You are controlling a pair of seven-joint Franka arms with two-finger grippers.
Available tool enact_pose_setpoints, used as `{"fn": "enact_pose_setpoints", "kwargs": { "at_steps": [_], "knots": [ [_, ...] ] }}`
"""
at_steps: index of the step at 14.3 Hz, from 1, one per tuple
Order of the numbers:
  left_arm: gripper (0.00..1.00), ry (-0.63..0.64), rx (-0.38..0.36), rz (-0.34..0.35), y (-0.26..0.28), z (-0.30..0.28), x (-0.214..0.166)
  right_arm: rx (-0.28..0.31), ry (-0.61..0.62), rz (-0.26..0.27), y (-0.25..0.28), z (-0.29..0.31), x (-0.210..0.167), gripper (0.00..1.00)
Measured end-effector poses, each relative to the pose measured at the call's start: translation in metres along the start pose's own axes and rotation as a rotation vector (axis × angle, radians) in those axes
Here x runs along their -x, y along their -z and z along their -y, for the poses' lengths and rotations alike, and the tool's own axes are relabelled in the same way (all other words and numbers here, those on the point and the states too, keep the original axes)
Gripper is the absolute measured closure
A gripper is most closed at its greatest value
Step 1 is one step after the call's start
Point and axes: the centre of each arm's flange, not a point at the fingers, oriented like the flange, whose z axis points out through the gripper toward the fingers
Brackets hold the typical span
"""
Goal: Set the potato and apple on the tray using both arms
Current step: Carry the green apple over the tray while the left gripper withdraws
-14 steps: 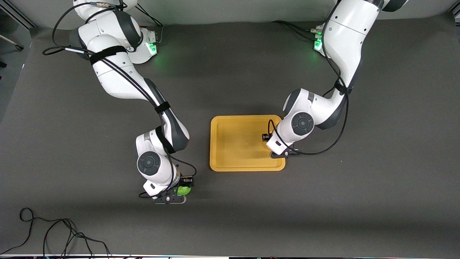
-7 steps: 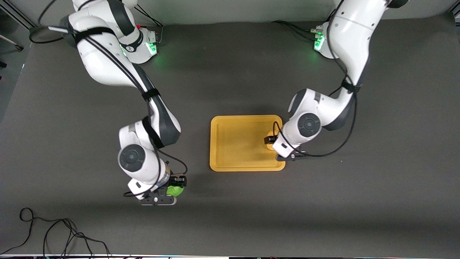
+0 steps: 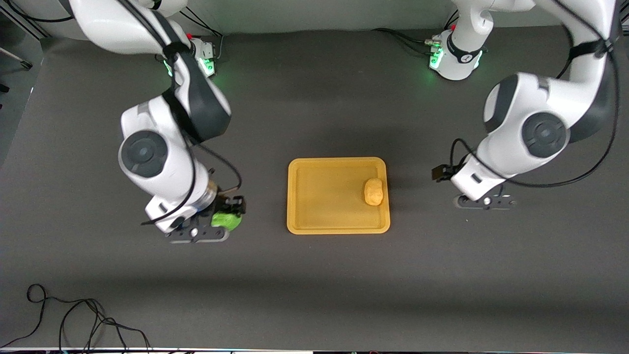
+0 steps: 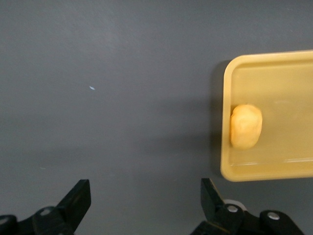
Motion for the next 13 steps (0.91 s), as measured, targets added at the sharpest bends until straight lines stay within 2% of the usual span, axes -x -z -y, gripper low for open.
{"fn": "enact_pose_setpoints", "kwargs": {
  "at_steps": [2, 4, 8, 10, 13],
  "knots": [
    [0.00, -0.064, -0.001, -0.047, 0.030, 0.054, 0.020, 0.002, -0.011, 0.008, -0.004, 0.058, 0.033, 0.34],
    [0.00, -0.071, -0.003, -0.102, 0.054, 0.111, 0.048, 0.006, -0.046, 0.013, -0.012, 0.118, 0.073, 0.34],
    [0.00, -0.044, -0.012, -0.167, 0.085, 0.139, 0.084, -0.008, -0.086, 0.000, -0.028, 0.208, 0.132, 0.34],
    [0.00, -0.043, -0.014, -0.177, 0.090, 0.136, 0.090, -0.010, -0.094, -0.002, -0.058, 0.231, 0.139, 0.34],
    [0.00, -0.037, -0.046, -0.164, 0.085, 0.136, 0.091, -0.013, -0.101, -0.027, -0.139, 0.238, 0.122, 0.34]
  ]
}}
